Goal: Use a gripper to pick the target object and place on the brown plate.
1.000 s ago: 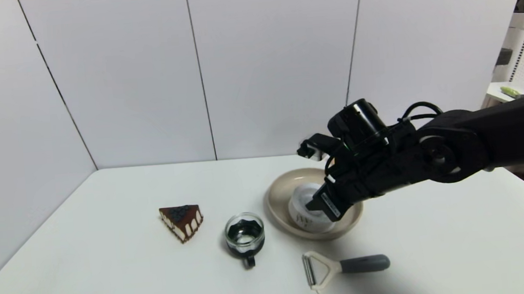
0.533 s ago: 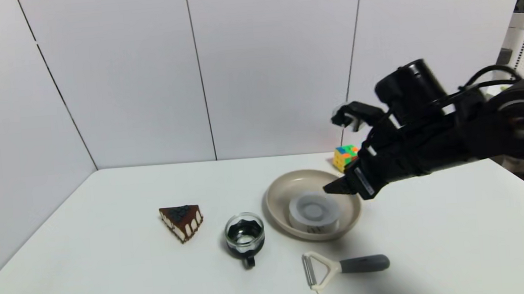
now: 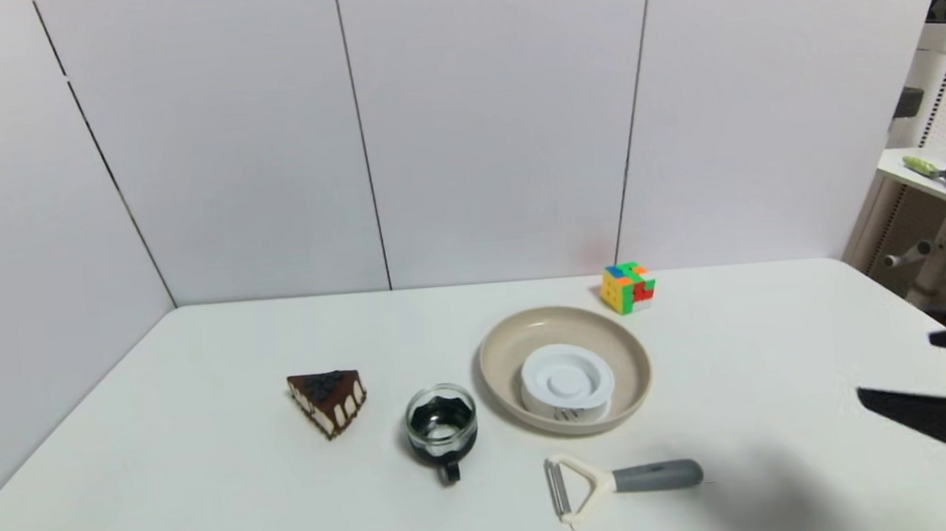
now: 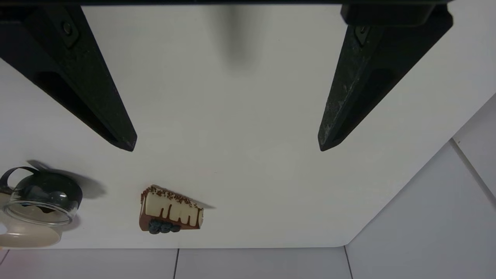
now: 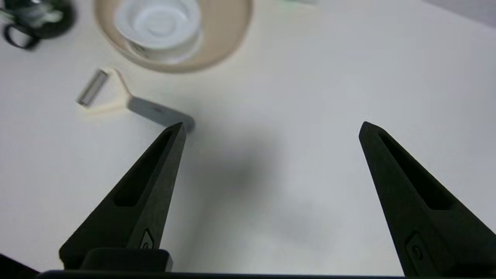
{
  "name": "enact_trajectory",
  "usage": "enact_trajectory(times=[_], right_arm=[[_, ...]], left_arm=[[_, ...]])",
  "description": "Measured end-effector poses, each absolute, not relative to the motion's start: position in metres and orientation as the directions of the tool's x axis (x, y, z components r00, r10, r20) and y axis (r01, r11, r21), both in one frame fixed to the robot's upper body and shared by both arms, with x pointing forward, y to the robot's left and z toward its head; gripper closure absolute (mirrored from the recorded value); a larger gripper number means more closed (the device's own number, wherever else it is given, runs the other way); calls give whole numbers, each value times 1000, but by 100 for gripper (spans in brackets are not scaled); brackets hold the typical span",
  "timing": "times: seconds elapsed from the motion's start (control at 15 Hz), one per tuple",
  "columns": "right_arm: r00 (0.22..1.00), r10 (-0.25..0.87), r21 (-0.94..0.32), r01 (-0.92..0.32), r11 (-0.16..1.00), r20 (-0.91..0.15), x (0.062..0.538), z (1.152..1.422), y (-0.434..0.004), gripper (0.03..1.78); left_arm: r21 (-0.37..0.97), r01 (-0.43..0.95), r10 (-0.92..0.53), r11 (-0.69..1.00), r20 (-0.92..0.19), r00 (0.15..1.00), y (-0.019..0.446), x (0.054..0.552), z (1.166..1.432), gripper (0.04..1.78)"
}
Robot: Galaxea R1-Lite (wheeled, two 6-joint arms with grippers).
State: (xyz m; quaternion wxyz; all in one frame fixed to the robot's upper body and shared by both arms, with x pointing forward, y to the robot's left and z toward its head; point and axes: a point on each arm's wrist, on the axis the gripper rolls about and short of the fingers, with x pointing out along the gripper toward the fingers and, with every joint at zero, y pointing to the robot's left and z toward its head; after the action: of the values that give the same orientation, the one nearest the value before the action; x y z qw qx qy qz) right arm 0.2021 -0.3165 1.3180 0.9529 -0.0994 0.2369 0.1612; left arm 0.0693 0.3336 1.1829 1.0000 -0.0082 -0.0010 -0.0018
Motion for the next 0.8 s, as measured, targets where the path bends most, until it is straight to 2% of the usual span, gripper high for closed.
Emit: enact_trajectory(times=[0.2,0.33,0.6,0.8], right_arm=[[931,169,-150,-227,962,-322,143,1257,-331,21],[974,128,-165,-160,973,-189,117,1228,-334,18],[994,66,-153,-79,985,-85,81,1193,-335,15],[999,31,-61,-34,998,-42,72,1184,-336,13]], left_arm=[[-16,4,-4,1000,3,1000,334,69,1183,13],[-16,4,-4,1000,3,1000,334,69,1183,13],[-16,4,-4,1000,3,1000,334,69,1183,13],[-16,4,-4,1000,3,1000,334,69,1183,13]])
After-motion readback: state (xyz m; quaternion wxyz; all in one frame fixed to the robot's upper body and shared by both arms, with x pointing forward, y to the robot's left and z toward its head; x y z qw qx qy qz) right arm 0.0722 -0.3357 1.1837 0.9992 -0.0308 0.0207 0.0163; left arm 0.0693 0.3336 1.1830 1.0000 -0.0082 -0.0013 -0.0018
